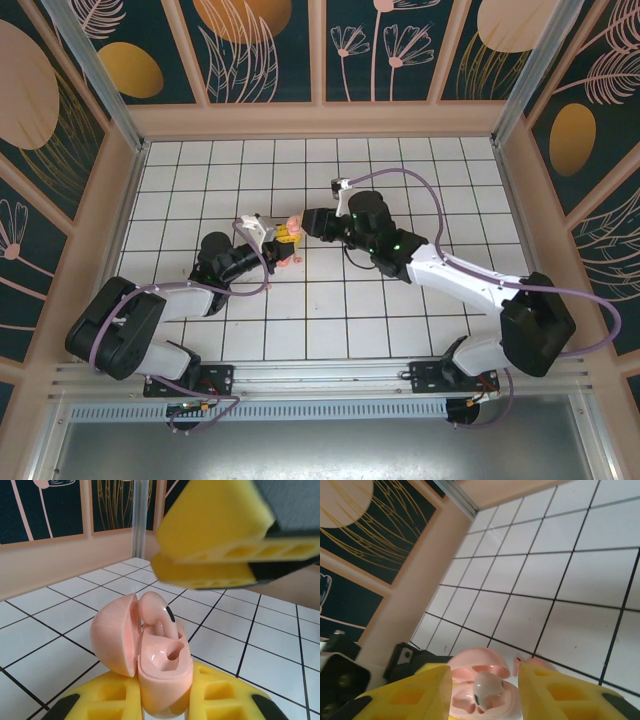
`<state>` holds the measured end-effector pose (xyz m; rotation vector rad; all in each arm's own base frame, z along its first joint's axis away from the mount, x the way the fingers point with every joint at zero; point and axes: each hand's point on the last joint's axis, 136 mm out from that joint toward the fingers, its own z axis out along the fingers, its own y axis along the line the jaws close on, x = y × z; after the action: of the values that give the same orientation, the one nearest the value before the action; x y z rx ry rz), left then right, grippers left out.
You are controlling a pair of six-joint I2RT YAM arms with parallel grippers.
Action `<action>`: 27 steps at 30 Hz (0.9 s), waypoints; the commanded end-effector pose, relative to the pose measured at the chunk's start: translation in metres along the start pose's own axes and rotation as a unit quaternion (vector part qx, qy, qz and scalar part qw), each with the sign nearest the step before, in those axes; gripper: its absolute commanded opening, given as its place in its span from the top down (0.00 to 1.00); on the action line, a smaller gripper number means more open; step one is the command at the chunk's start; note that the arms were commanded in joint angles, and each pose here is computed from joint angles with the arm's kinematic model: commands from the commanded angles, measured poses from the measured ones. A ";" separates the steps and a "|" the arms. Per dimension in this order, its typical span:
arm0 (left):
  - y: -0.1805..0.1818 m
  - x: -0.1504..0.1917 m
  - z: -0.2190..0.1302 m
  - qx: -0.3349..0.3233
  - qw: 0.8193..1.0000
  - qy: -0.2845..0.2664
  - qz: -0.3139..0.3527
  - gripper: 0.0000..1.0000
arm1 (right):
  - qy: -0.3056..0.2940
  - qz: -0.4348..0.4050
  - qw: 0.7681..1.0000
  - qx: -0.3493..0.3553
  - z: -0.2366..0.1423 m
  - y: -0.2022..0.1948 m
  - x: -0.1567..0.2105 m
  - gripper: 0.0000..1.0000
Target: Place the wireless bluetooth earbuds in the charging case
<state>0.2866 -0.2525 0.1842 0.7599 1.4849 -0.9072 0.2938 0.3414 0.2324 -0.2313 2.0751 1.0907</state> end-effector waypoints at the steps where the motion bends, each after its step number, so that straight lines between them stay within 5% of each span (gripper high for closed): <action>1: -0.006 -0.017 0.001 0.014 0.999 -0.023 0.022 0.87 | 0.009 0.002 1.000 -0.001 0.005 0.002 -0.002 0.60; 27: -0.004 -0.018 0.000 0.004 0.999 -0.021 0.026 0.87 | 0.061 0.018 0.997 0.031 0.008 -0.006 0.027 0.78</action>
<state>0.2860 -0.2522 0.1779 0.7637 1.5143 -0.9077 0.2877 0.3485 0.2135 -0.2554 2.1601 1.0821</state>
